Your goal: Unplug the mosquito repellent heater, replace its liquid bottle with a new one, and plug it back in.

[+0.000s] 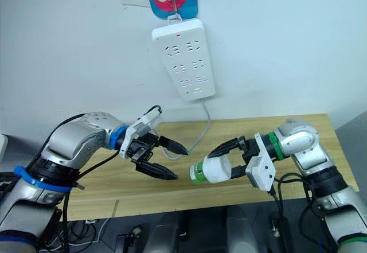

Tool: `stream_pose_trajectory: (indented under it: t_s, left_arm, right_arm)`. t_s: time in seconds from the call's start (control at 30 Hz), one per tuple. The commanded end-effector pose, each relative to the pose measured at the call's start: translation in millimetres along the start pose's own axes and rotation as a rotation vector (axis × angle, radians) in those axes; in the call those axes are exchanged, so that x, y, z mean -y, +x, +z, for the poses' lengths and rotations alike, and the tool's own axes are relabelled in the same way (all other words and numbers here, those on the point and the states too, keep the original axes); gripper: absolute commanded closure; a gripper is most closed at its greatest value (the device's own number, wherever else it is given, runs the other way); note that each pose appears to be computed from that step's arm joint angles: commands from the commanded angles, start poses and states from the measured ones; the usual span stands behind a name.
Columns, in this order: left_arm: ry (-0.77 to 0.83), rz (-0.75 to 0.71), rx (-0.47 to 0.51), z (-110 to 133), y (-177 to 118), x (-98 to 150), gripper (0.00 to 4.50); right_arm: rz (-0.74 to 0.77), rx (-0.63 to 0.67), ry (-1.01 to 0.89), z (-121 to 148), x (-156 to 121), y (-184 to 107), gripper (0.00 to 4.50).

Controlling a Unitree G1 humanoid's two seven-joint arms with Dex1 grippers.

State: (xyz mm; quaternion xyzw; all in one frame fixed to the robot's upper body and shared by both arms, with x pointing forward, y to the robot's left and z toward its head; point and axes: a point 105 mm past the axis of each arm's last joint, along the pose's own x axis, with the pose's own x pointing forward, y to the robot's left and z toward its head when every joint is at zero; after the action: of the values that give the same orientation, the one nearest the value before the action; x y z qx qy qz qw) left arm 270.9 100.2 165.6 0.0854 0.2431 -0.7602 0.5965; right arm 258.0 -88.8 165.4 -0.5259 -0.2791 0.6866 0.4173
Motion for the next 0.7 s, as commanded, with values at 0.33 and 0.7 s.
stream_pose_trajectory:
  t_s: [0.33, 0.7]
  left_arm:
    - [0.013, -0.056, -0.154, 3.7, 22.7, -10.7, 0.00]
    - [0.051, -0.024, -0.218, -4.7, 33.2, -23.3, 0.00]
  right_arm:
    - [0.034, 0.044, -0.076, -0.4, 9.6, 14.8, 1.51]
    - [0.056, 0.025, -0.069, -3.3, 12.5, 20.4, 1.51]
